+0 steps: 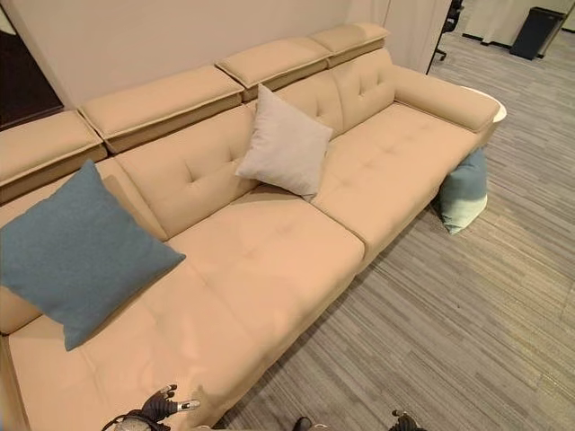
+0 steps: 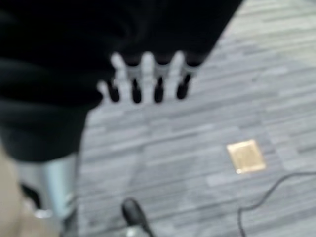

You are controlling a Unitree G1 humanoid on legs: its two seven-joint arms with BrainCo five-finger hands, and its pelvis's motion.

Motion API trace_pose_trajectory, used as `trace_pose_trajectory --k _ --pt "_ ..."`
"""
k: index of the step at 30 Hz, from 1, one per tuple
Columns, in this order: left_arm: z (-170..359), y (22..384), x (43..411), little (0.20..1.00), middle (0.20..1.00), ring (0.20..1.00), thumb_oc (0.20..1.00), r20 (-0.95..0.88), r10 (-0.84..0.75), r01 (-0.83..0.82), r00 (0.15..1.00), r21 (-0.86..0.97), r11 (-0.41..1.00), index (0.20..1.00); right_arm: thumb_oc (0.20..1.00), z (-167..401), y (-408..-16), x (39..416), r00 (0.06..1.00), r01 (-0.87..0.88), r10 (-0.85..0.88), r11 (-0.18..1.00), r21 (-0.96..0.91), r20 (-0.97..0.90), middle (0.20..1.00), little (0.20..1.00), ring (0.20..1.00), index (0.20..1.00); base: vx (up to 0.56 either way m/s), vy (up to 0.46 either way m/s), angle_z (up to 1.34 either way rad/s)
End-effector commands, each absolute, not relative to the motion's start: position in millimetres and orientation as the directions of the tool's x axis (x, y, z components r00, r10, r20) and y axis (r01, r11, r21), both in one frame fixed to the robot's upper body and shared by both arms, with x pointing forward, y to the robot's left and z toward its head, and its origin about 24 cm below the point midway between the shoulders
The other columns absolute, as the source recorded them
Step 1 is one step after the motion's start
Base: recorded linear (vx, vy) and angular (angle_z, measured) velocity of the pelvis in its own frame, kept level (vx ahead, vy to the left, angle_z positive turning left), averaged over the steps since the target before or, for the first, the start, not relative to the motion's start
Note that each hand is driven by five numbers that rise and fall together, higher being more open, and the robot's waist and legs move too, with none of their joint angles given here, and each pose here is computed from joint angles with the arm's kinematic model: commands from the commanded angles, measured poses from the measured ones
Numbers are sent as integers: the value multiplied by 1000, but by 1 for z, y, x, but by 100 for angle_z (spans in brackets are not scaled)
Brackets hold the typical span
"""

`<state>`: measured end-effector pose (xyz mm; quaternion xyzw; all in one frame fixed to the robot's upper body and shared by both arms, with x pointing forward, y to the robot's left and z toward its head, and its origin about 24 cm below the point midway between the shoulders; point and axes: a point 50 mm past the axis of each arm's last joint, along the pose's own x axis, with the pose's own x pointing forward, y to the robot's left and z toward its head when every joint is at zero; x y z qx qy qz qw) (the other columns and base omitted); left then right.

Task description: Pick up all the scattered cushions and arrange them neatly on the sofa.

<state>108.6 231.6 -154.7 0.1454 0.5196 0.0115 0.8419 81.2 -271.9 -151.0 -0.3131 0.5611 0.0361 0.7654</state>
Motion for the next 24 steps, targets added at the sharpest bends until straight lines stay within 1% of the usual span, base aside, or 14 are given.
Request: trace_pose_trajectory --k 1,6,12,14,17,21,24 --pt "-150 239 119 1000 1000 1000 1000 -855 191 145 482 293 945 1000 1000 -149 -274 96 389 -379 -318 800 -465 -865 1000 1000 1000 1000 -10 -85 -5" --pt "-152 231 119 1000 1000 1000 1000 -857 176 138 484 274 952 1000 1000 -146 -276 101 401 -371 -330 794 -481 -855 1000 1000 1000 1000 -28 -37 -13" --pt "-153 237 111 1000 1000 1000 1000 -866 200 103 459 275 956 1000 1000 -146 -272 108 409 -404 -320 776 -484 -855 1000 1000 1000 1000 72 92 -65" --pt "-152 240 112 1000 1000 1000 1000 -859 210 78 468 277 958 1000 1000 -146 -268 113 421 -427 -303 765 -482 -855 1000 1000 1000 1000 75 178 -64" --pt "-148 244 120 1000 1000 1000 1000 -845 219 87 488 297 951 1000 1000 -145 -263 122 441 -423 -290 768 -482 -849 1000 1000 1000 1000 43 99 -102" --pt "-146 244 128 1000 1000 1000 1000 -833 218 99 509 308 946 1000 1000 -143 -260 129 464 -411 -280 772 -484 -840 1000 1000 1000 1000 83 -27 -14" --pt "-146 240 131 1000 1000 1000 1000 -832 208 108 515 303 947 1000 1000 -141 -261 133 477 -402 -284 771 -494 -832 1000 1000 1000 1000 198 -166 -26"
